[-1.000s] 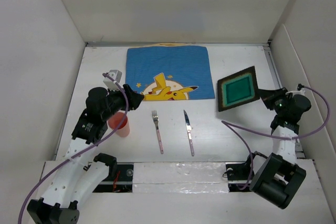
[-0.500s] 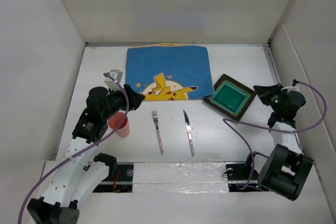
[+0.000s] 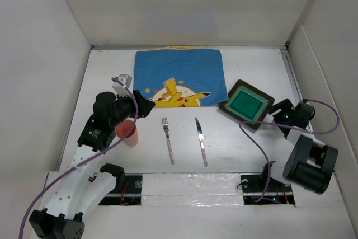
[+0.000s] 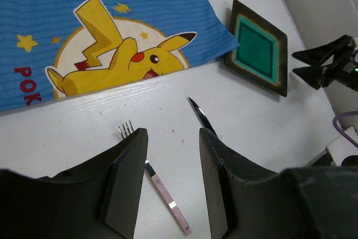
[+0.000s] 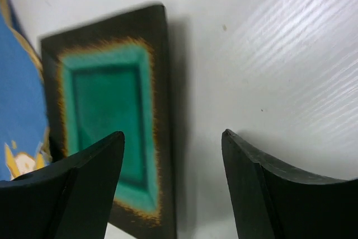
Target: Set the dinner table for one person
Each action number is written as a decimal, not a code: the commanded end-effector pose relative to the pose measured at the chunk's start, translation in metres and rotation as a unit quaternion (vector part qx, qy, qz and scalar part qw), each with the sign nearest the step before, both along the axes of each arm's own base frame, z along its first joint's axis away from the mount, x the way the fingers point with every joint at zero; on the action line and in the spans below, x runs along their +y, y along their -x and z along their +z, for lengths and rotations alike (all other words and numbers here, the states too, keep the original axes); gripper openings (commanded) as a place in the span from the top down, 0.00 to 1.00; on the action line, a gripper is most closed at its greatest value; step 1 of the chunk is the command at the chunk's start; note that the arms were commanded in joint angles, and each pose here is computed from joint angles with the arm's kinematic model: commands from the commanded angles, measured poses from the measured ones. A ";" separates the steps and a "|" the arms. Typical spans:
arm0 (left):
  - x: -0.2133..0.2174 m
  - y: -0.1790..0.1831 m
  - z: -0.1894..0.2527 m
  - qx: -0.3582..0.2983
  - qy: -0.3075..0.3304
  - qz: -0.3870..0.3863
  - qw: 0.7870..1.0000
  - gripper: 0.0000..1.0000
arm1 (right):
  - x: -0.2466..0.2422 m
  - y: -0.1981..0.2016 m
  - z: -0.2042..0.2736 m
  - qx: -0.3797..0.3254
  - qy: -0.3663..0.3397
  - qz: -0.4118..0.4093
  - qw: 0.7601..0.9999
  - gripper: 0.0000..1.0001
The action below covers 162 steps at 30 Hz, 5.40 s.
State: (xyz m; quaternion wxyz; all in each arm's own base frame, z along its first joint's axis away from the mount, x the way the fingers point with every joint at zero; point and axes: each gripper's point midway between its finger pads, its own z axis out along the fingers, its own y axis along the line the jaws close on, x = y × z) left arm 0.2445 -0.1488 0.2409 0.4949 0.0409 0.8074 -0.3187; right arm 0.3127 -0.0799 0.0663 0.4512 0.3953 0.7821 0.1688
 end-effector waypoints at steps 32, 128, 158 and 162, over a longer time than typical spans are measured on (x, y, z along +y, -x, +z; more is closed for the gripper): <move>0.004 -0.009 0.014 -0.028 0.002 0.013 1.000 0.61 | 0.083 -0.070 0.230 -0.244 0.078 0.166 0.952 1.00; 0.132 0.046 0.133 -0.255 0.115 0.329 0.902 0.47 | 0.615 0.062 0.106 -0.121 0.244 0.675 0.685 0.42; 0.145 0.058 0.137 -0.252 0.140 0.357 0.889 0.47 | 0.635 0.089 0.116 -0.144 0.202 0.663 0.706 0.48; 0.146 0.058 0.137 -0.254 0.139 0.359 0.887 0.47 | 0.643 0.085 0.095 -0.128 0.206 0.662 0.709 0.52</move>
